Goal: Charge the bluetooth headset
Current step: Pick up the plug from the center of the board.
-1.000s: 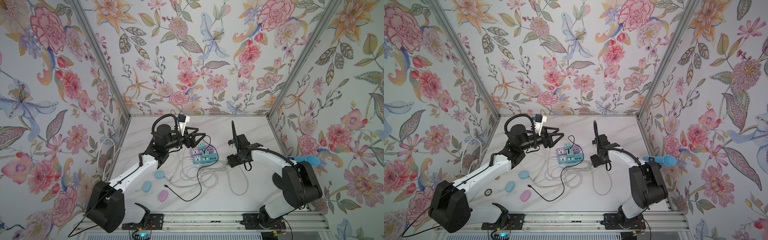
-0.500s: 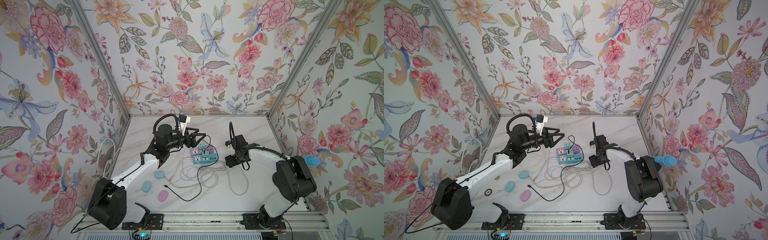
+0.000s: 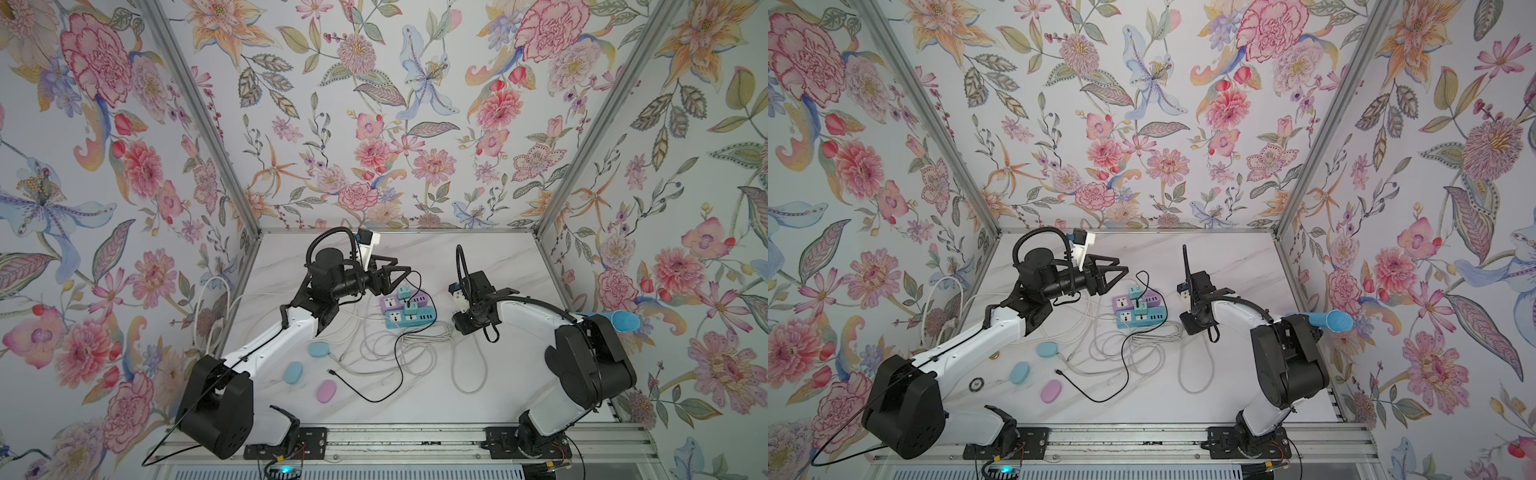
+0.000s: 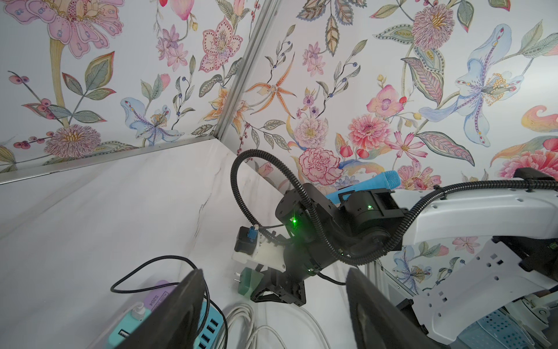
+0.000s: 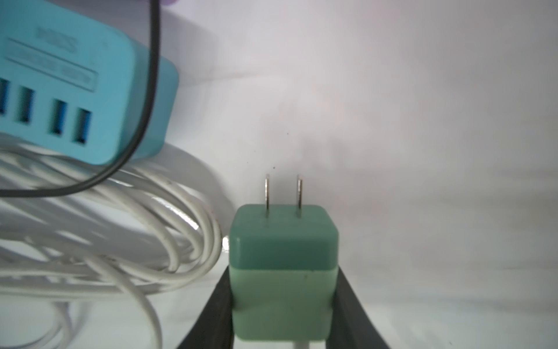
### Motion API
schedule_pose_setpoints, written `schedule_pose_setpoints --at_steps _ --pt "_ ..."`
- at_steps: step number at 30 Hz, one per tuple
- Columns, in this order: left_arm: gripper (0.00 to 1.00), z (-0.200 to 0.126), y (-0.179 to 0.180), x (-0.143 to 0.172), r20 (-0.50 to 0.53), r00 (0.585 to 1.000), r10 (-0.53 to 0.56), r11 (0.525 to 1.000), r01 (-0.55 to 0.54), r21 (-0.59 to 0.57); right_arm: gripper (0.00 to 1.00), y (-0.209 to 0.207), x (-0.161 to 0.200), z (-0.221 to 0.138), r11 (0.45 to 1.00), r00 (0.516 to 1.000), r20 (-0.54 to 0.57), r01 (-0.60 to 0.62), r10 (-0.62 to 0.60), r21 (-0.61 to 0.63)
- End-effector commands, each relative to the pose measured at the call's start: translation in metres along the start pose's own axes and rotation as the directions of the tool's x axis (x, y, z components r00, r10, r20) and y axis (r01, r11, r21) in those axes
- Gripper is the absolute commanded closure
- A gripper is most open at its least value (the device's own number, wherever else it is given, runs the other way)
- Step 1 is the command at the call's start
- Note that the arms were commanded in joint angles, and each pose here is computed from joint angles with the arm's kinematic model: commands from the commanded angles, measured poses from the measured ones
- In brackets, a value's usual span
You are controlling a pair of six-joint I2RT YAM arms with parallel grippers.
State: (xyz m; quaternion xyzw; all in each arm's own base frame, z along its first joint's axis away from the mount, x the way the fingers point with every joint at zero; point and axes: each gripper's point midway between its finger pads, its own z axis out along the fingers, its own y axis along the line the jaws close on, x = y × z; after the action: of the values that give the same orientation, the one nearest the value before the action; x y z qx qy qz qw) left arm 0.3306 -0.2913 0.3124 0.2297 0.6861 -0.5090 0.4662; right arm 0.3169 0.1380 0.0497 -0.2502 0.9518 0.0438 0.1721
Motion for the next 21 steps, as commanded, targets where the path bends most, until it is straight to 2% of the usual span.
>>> schedule_pose_setpoints --at_steps 1,7,13,17,21 --pt "0.22 -0.003 -0.005 -0.012 0.017 1.000 0.002 1.000 -0.003 0.017 0.99 0.017 -0.038 -0.051 0.998 0.989 0.142 0.039 -0.034 -0.039" --pt "0.15 -0.007 0.007 0.000 -0.075 0.997 0.007 0.996 -0.014 -0.089 1.00 0.078 -0.088 -0.132 0.963 0.924 0.319 0.251 -0.210 -0.094" --pt "0.10 -0.013 -0.002 0.006 -0.095 0.995 -0.011 0.997 0.004 -0.080 1.00 0.137 -0.118 -0.184 0.905 0.840 0.445 0.404 -0.309 -0.135" --pt "0.07 -0.014 -0.008 0.004 -0.086 0.995 -0.041 0.998 0.036 -0.060 1.00 0.161 -0.126 -0.203 0.875 0.793 0.490 0.471 -0.363 -0.115" --pt "0.07 -0.015 -0.020 -0.003 -0.067 0.997 -0.048 0.999 0.048 -0.009 1.00 0.166 -0.127 -0.204 0.870 0.783 0.479 0.487 -0.396 -0.077"
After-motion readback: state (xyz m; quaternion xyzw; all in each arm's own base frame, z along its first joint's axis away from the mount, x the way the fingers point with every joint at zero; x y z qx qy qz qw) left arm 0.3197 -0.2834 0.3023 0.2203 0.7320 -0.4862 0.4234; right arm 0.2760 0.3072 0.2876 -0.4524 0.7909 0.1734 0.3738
